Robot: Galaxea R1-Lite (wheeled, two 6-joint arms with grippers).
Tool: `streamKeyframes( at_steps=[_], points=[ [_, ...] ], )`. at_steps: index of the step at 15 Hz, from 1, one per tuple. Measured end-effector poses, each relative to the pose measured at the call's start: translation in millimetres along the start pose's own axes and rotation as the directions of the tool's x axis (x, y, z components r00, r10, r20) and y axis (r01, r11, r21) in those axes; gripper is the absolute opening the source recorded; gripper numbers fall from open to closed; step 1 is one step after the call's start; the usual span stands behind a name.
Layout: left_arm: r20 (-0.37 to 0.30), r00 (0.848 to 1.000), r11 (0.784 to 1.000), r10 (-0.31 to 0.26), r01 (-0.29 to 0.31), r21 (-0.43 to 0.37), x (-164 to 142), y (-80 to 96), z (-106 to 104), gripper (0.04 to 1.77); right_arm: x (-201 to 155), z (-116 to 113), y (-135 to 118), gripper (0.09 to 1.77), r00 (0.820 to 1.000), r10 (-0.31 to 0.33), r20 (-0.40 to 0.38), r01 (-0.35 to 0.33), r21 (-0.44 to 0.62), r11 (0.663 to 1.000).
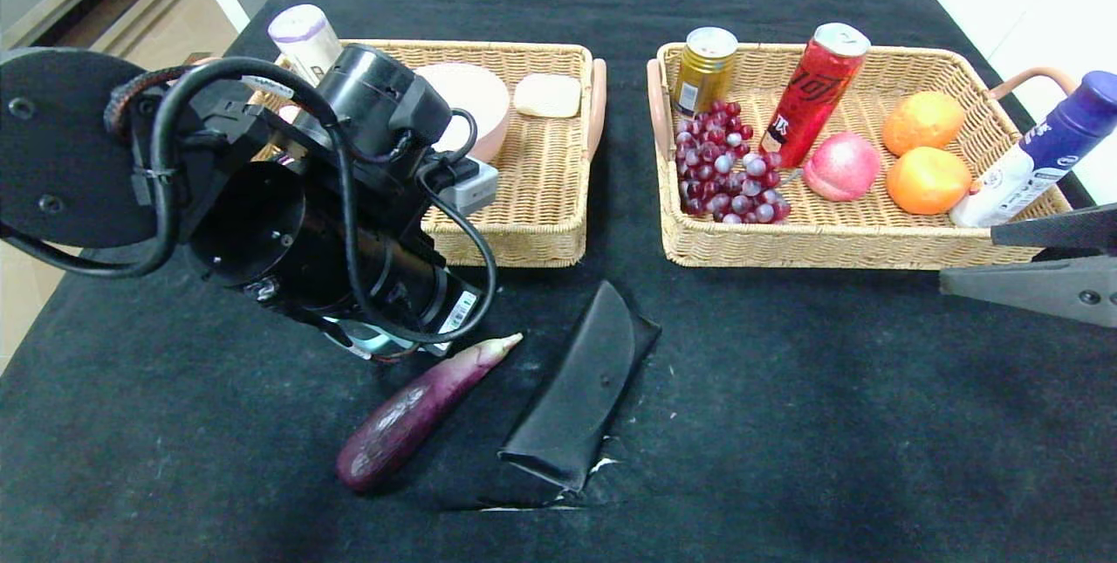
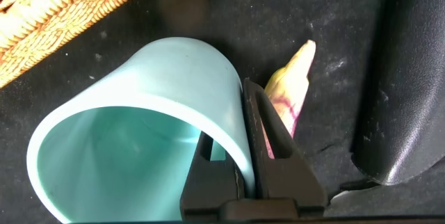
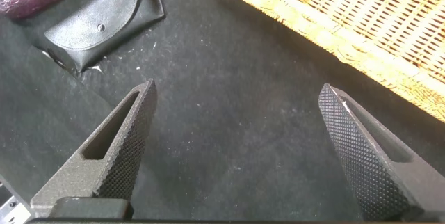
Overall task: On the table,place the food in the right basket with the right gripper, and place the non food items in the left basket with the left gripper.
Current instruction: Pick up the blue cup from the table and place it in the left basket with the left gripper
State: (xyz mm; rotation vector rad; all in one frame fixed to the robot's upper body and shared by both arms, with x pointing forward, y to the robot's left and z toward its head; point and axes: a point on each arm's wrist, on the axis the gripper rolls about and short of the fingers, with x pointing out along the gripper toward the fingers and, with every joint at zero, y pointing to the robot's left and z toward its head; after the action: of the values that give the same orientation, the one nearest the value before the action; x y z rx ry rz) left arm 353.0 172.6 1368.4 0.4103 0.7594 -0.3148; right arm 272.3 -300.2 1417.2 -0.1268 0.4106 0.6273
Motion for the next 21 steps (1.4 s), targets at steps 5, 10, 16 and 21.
streamKeyframes(
  at_steps=[5,10,16,21],
  points=[
    [0.0,1.0,0.999,0.031,-0.031,0.008,-10,1.5,1,0.19,0,0,0,1.7,1.0,0.002,0.0,-0.002,-0.001,1.0],
    [0.02,0.999,0.999,0.041,-0.042,0.015,-33,4.1,4,0.19,1,-1,0,1.7,1.0,0.003,-0.003,-0.003,0.0,1.0],
    [0.08,0.994,0.997,0.073,-0.076,0.033,-66,0.8,6,0.19,2,-1,0,1.7,1.0,0.006,-0.008,-0.006,0.002,1.0],
    [0.136,0.985,0.993,0.107,-0.112,0.027,-83,0.1,10,0.19,2,-1,0,1.7,1.0,0.006,-0.008,-0.006,0.002,1.0]
  ],
)
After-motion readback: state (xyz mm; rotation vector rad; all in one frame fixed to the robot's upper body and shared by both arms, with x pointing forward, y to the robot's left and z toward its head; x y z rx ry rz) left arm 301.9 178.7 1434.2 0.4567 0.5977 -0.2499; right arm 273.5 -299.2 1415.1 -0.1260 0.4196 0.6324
